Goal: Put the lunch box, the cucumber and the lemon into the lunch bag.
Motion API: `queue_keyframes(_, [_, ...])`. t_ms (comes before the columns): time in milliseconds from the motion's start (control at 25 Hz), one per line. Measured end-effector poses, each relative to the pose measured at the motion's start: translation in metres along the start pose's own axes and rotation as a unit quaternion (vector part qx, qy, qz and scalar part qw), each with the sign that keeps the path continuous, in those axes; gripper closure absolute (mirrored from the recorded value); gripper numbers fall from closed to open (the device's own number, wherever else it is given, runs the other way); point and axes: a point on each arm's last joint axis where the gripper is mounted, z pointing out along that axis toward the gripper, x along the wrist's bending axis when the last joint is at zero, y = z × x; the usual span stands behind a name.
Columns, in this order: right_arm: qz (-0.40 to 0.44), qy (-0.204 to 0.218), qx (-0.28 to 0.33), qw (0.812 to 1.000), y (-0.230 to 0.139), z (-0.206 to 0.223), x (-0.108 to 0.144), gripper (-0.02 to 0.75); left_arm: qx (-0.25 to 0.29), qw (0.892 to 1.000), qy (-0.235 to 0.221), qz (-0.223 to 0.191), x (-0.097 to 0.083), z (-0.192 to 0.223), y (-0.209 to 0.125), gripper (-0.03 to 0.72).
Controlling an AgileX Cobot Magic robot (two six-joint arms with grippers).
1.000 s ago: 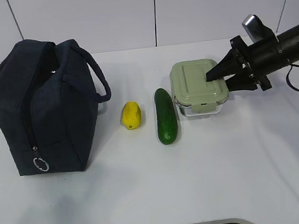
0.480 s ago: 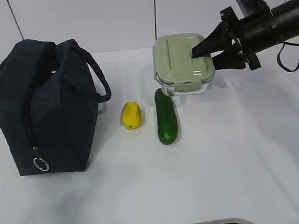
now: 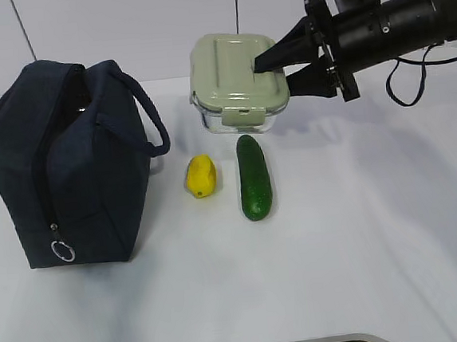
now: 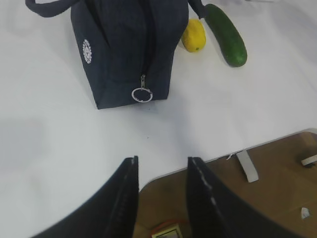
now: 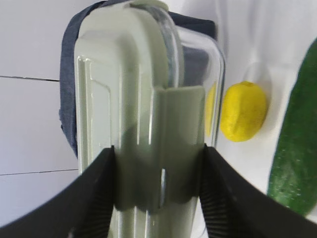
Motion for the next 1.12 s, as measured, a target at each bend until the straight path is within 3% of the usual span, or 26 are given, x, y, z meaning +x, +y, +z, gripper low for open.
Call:
queue_keyframes(200, [0.003, 0.015, -0.001, 1.000, -0.001, 0.006, 0.006, 0.361, 0.031, 0.999, -0.019, -0.037, 0.003, 0.020, 0.032, 0.424])
queue_keyframes(480, [0.006, 0.037, -0.006, 0.999, -0.001, 0.014, 0.014, 0.361, 0.073, 0.995, -0.011, -0.073, 0.020, 0.066, 0.073, 0.396])
queue_keyframes(840, [-0.010, 0.063, 0.019, 0.998, -0.013, 0.041, 0.033, 0.361, 0.132, 0.987, -0.015, -0.089, 0.037, 0.121, 0.138, 0.349])
queue_keyframes(1120, [-0.013, 0.070, 0.024, 0.997, -0.016, 0.047, 0.038, 0.361, 0.157, 0.984, -0.019, -0.088, 0.049, 0.158, 0.167, 0.325])
